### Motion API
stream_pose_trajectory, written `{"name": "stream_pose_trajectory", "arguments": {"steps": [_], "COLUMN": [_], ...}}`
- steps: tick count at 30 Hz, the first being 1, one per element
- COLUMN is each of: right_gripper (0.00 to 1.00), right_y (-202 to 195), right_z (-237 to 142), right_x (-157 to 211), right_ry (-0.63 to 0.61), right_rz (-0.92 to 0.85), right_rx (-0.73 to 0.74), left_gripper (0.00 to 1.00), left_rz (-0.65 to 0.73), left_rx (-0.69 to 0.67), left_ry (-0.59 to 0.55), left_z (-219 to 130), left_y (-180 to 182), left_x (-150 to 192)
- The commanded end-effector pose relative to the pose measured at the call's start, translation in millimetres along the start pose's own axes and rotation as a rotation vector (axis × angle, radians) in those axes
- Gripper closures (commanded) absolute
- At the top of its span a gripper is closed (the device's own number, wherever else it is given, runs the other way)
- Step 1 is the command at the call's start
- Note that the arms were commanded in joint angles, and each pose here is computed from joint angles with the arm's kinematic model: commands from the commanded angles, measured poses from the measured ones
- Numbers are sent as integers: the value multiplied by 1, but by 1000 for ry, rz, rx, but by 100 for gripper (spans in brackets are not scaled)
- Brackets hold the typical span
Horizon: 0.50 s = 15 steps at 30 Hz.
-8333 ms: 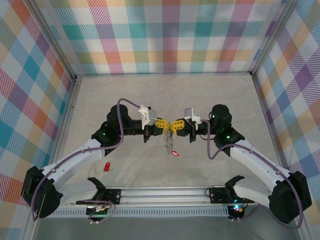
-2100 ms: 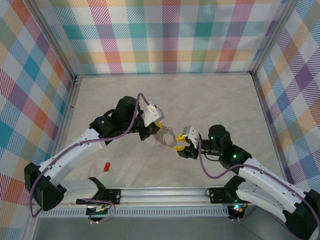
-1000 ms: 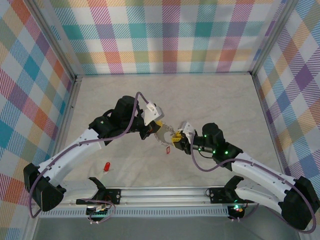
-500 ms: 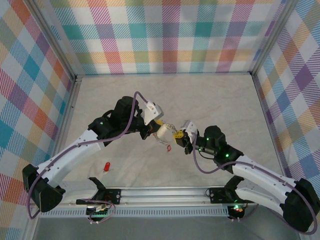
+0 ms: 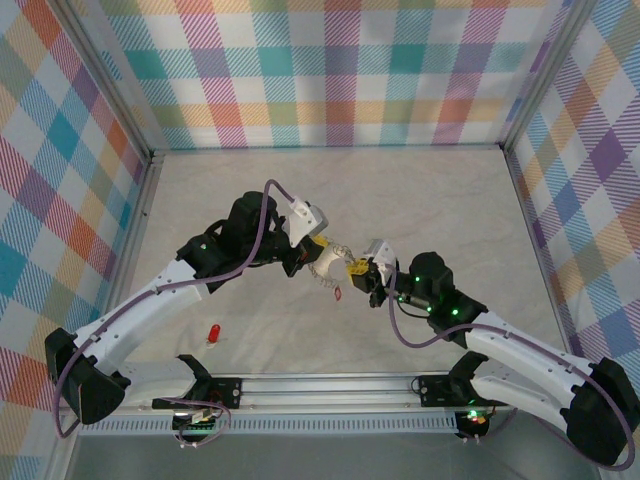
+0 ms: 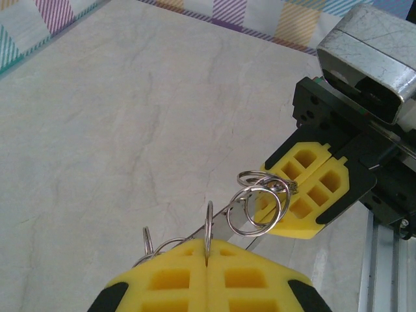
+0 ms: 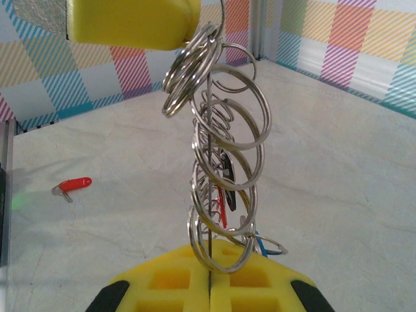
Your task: Put the keys on the keyring
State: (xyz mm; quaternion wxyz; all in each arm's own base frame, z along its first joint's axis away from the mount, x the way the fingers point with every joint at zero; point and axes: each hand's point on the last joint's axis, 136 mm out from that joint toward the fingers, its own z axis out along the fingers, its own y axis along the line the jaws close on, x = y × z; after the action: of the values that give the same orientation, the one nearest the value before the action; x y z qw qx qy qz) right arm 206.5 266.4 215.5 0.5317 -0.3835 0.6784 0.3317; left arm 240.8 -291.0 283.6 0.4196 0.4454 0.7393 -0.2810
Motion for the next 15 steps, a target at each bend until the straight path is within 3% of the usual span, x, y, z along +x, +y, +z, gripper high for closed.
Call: {"name": "stream_pose_trajectory", "arguments": {"steps": [1, 15], "right_gripper": [100, 100], "right_y": [17, 22], "right_z": [-6, -6], "right_x": [-32, -52], "right_ry": [-109, -166], "right_rz": [-49, -50], "right_rx": [-67, -73], "left_gripper": [100, 100], "left_rz": [-17, -26], "left_rx": [-29, -45], "left_ry": [-11, -8], "left_z": [5, 4], "left_y": [7, 9], "left_x": [0, 1]}}
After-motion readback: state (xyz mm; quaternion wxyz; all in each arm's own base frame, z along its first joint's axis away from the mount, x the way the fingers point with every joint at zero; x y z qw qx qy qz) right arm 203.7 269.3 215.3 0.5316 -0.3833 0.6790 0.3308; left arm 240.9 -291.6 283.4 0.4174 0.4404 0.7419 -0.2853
